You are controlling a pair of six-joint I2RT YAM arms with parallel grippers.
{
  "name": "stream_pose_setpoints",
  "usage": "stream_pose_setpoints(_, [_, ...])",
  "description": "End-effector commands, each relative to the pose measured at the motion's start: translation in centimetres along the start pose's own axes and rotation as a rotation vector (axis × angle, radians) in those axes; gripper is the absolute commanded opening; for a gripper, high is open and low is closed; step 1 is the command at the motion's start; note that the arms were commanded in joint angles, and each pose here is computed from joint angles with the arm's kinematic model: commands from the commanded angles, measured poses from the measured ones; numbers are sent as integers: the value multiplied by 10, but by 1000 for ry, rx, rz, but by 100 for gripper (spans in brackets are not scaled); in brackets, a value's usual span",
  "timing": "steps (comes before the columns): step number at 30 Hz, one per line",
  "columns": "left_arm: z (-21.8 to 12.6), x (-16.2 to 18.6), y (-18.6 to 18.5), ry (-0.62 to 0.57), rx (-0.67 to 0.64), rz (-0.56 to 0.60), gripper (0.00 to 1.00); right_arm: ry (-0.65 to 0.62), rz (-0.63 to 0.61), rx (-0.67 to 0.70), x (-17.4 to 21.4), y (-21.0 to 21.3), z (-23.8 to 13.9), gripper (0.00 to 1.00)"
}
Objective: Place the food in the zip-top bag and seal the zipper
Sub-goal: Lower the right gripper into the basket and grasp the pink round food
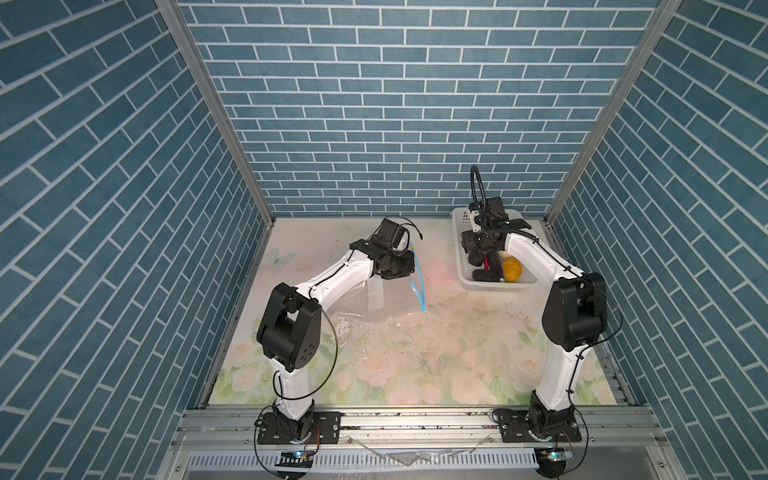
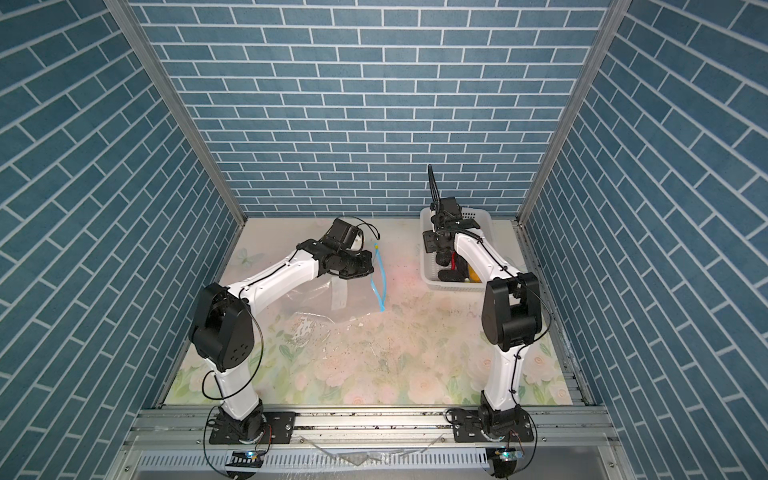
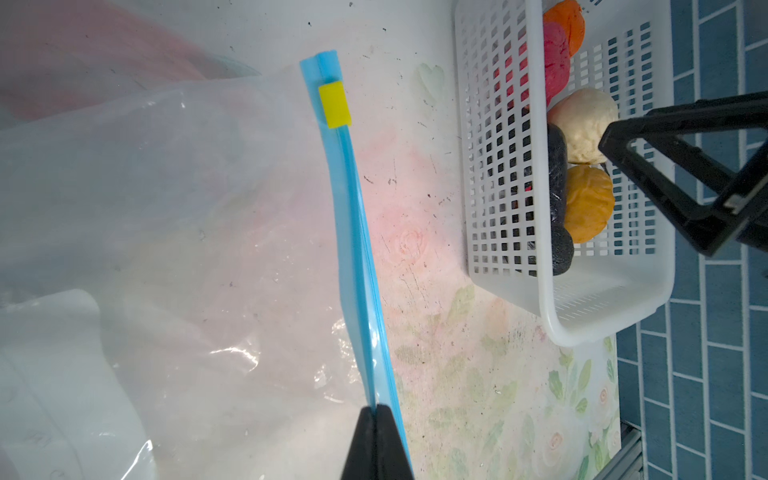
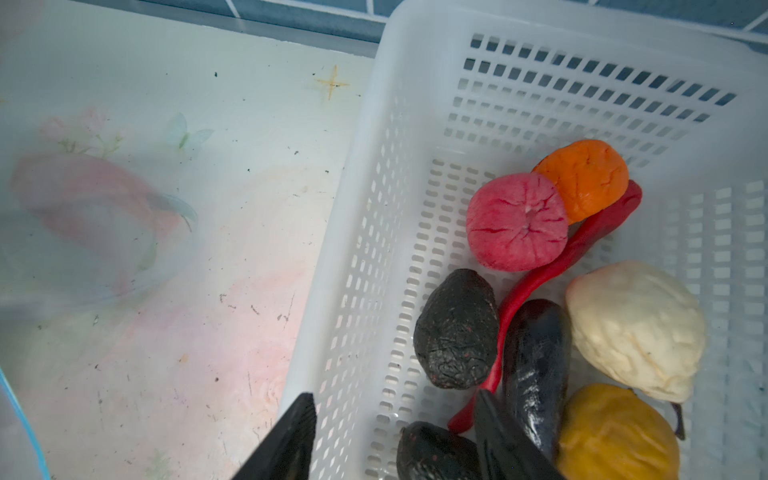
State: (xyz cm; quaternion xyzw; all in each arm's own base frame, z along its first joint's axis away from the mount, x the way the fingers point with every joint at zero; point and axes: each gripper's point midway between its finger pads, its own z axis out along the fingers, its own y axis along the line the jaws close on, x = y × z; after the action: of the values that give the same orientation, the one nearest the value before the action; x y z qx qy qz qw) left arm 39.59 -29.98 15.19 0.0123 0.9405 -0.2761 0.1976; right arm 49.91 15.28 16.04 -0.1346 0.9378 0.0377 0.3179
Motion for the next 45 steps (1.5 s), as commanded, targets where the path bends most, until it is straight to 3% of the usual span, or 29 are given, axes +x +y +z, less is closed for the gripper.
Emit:
stream_pose_setpoints(1, [3, -1, -5, 10, -2, 10, 1, 19, -15, 42, -4, -19, 8, 63])
stream_pose_setpoints(17, [14, -9, -10, 27, -8, 22, 1, 68, 125, 98, -7, -68, 54, 64])
stream_pose_setpoints(25, [18, -9, -10, 37, -10, 24, 1, 82, 173, 93, -7, -79, 76, 74])
stream_pose_setpoints(34, [21, -9, -10, 45, -7, 25, 1, 86, 195, 86, -13, -81, 90, 93])
stream_pose_setpoints(45, [22, -8, -9, 48, -8, 31, 1, 90, 237, 73, -15, -83, 108, 85])
